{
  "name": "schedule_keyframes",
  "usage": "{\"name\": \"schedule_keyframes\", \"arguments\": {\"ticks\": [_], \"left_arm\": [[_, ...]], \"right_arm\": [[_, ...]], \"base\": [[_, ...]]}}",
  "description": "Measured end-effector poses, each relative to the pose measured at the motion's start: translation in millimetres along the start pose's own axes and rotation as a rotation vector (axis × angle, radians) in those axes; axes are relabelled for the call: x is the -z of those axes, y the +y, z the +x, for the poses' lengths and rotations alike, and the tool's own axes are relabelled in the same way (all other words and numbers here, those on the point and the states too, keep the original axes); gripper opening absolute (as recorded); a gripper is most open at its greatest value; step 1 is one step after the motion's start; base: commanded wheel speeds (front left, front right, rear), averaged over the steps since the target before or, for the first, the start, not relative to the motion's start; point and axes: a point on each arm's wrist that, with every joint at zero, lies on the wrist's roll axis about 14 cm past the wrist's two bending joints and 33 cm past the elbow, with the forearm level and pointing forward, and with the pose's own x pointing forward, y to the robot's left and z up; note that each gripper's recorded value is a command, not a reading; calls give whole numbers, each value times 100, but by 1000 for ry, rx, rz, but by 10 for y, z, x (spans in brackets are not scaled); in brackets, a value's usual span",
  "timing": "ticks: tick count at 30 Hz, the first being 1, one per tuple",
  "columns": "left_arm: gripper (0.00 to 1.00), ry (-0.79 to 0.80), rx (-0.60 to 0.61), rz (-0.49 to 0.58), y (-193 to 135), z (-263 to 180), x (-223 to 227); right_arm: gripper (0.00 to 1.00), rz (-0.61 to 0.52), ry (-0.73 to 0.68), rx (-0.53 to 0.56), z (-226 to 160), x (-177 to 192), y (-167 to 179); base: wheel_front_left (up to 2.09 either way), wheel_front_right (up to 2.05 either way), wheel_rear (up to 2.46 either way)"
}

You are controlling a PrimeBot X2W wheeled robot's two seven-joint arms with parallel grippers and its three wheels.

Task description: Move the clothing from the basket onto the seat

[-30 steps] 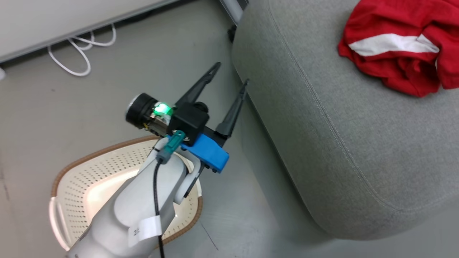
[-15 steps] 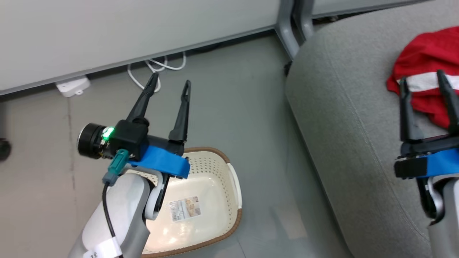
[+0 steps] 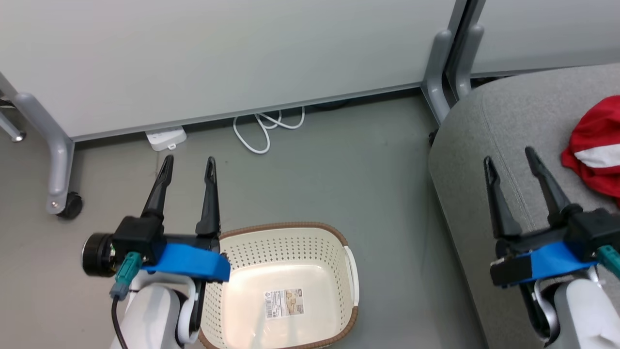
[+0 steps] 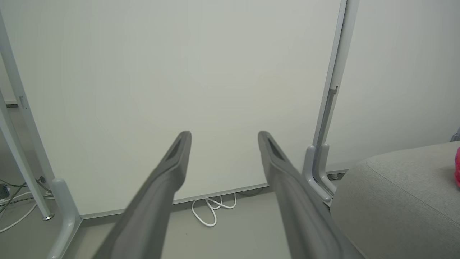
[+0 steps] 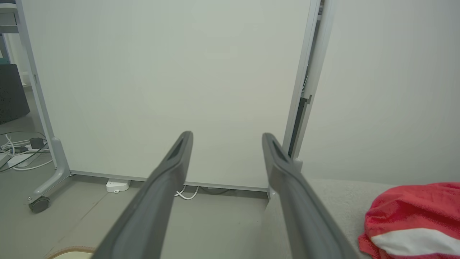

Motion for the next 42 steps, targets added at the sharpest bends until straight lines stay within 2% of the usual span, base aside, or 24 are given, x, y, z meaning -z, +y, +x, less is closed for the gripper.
{"name": "schedule_keyframes", "arguments": {"ticks": [15, 26, 42], "left_arm": [[100, 7, -121, 2, 285, -682, -38], [100, 6, -161, -5, 406, -870, -47], [100, 31, -170, -10, 412, -934, 29]], "right_arm": [[100, 85, 69, 17, -479, 162, 208], [100, 115, 91, 37, -575, 231, 221], [100, 129, 116, 25, -603, 304, 304]], "base": [[0, 0, 0], [0, 0, 0], [0, 0, 0]]}}
